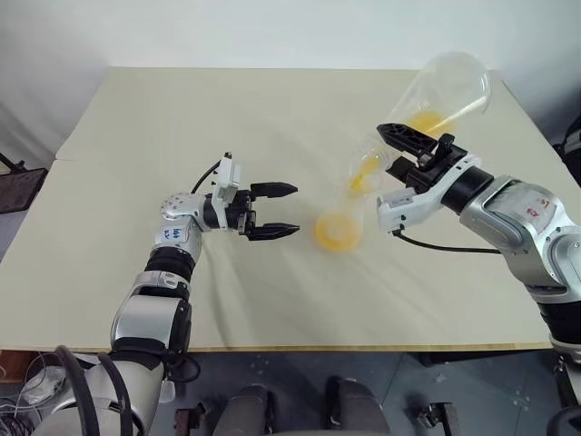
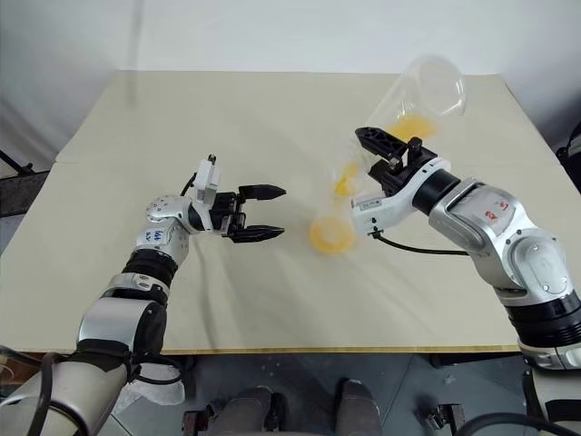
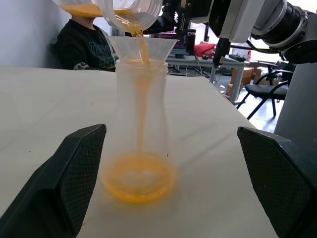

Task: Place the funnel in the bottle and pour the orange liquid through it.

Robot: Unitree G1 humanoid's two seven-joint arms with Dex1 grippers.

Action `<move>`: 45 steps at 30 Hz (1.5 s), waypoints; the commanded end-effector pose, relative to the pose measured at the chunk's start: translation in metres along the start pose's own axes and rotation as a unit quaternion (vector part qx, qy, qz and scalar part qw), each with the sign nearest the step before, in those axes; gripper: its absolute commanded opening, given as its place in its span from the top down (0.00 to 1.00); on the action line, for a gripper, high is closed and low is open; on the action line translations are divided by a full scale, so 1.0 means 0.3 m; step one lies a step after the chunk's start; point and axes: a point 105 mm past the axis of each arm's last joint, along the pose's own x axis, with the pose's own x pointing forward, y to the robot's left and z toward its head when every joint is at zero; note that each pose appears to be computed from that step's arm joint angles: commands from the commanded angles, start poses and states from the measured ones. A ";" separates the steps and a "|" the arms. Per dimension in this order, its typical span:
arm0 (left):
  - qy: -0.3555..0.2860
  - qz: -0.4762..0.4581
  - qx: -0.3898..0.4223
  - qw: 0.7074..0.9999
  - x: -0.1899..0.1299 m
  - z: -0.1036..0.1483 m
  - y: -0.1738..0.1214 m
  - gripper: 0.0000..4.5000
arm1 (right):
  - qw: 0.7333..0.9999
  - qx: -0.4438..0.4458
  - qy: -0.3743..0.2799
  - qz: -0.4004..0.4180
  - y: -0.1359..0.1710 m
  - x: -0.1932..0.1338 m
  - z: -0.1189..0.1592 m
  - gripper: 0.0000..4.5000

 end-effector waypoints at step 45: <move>-0.007 -0.027 0.025 0.999 -0.006 0.054 -0.003 0.00 | 0.998 -0.060 -0.010 -0.026 -0.069 -0.008 -0.053 0.46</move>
